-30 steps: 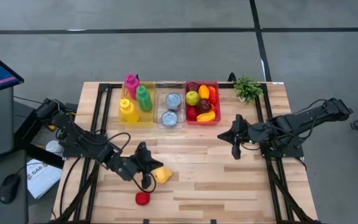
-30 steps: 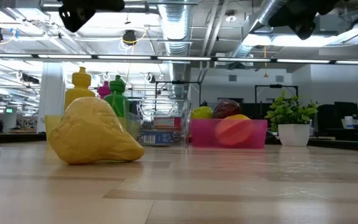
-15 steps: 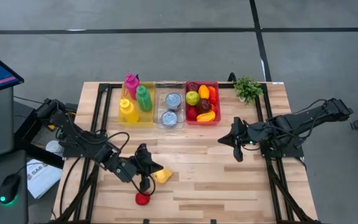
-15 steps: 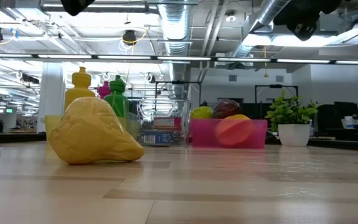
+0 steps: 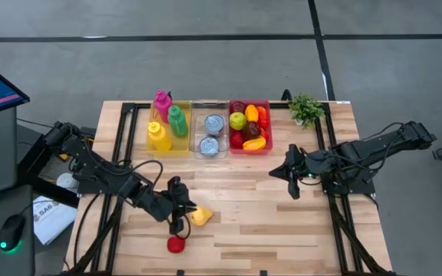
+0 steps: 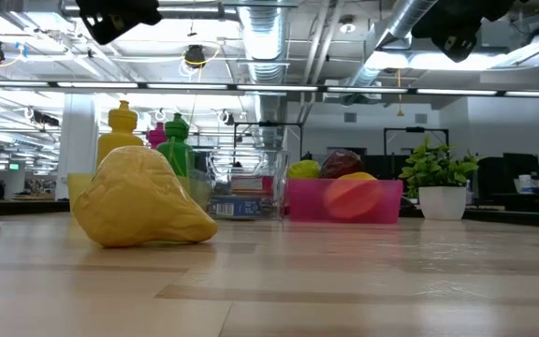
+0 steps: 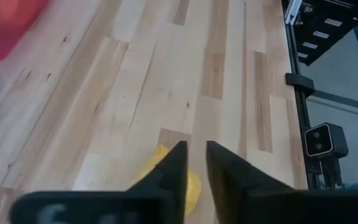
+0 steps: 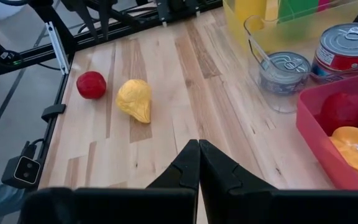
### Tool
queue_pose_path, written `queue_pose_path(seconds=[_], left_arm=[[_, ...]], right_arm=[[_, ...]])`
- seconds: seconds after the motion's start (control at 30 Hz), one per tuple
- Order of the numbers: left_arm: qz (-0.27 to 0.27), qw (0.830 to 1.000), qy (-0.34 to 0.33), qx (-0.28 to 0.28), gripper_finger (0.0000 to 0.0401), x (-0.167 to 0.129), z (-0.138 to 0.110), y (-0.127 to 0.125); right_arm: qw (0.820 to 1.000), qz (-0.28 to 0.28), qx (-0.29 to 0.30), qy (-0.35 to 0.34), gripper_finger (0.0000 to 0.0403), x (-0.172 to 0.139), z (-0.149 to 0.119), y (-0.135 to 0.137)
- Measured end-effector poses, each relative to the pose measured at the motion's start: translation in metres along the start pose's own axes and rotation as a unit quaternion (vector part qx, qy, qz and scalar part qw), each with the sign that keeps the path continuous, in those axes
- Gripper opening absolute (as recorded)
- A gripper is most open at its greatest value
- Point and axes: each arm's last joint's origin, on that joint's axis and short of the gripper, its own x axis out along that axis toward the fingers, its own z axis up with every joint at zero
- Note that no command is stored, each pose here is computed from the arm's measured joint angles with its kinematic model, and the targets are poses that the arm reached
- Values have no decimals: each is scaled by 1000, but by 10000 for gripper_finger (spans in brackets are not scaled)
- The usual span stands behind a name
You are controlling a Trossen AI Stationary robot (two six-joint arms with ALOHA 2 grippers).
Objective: Pick & Place Food Item
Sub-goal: Put the yellow pear into the pink bin
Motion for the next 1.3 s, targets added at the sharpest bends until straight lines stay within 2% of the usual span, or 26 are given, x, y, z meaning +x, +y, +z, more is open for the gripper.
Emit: queue_pose_path(seconds=[0.67,1.1,1.3], left_arm=[[2,1000,2,1,386,0,0,1],[9,1000,1,2,398,1,-2,2],[22,1000,16,12,398,12,-24,11]], right_arm=[[1000,0,0,0,0,0,0,0],[1000,0,0,0,0,0,0,0],[1000,0,0,0,0,0,0,0]])
